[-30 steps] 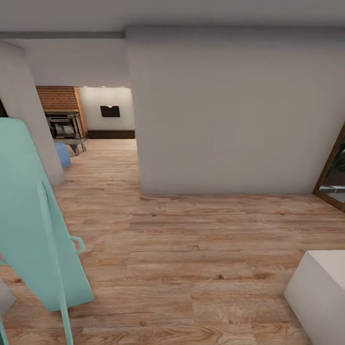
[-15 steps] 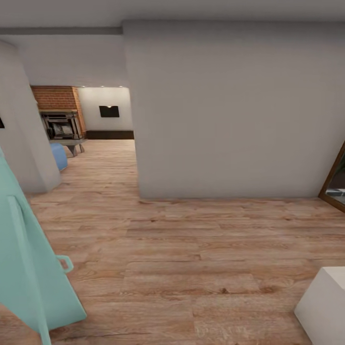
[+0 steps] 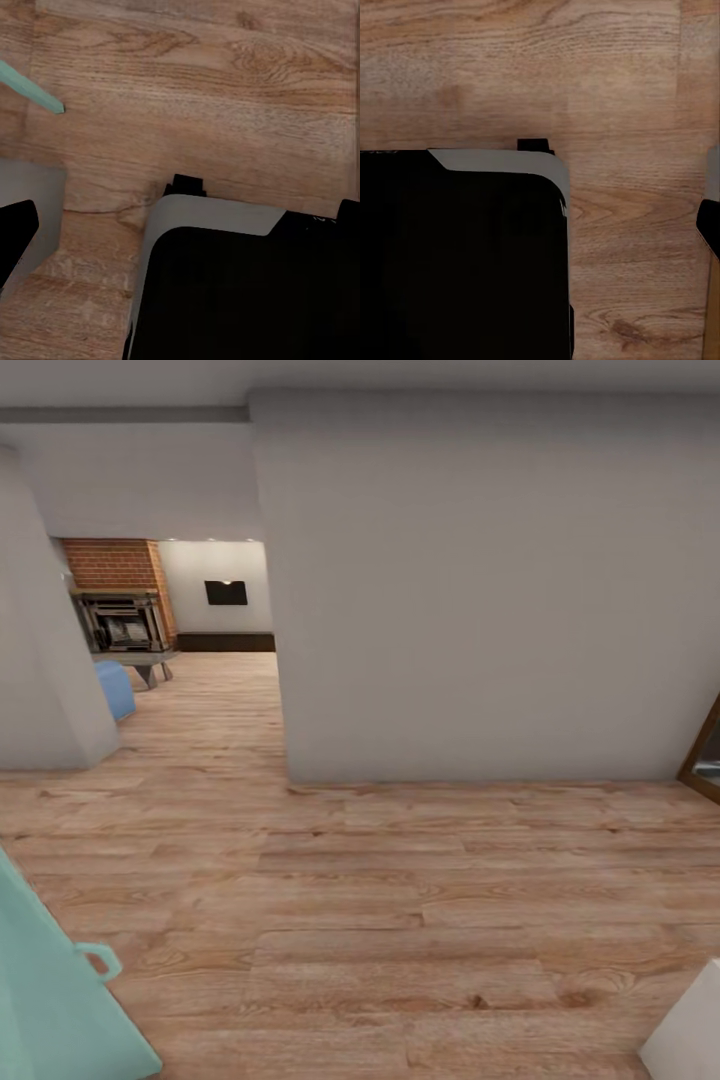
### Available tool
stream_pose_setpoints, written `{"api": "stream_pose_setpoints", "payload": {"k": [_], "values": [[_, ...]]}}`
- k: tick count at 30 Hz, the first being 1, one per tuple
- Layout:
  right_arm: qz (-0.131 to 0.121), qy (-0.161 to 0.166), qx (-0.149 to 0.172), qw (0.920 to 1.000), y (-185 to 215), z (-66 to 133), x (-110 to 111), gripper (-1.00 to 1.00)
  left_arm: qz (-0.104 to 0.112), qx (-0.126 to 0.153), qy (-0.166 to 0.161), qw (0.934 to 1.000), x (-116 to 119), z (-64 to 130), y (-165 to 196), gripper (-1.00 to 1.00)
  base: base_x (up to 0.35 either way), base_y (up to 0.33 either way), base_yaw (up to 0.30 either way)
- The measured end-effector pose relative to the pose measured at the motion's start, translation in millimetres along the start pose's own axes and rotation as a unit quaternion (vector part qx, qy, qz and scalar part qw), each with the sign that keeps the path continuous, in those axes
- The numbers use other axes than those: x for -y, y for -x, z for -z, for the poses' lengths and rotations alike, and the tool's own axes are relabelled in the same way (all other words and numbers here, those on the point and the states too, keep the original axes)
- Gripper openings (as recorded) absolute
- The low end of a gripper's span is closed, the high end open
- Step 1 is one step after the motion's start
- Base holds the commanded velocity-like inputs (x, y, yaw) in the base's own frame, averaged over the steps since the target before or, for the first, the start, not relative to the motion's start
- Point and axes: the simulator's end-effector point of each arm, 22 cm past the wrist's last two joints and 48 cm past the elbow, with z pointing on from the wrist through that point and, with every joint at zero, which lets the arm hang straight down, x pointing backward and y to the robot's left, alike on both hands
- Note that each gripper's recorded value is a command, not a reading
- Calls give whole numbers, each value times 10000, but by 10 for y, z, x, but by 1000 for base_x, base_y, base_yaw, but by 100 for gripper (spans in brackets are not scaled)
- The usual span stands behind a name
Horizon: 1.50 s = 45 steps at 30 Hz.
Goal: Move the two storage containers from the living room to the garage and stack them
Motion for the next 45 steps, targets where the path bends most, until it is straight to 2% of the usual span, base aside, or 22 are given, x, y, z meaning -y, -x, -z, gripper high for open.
{"api": "stream_pose_setpoints", "payload": {"k": [45], "values": [[0, 0, 0, 10000, 0, 0, -1, 100, 0, 3, -13, 10000, 21, 1, -1, 100, 324, 0, 0]]}}
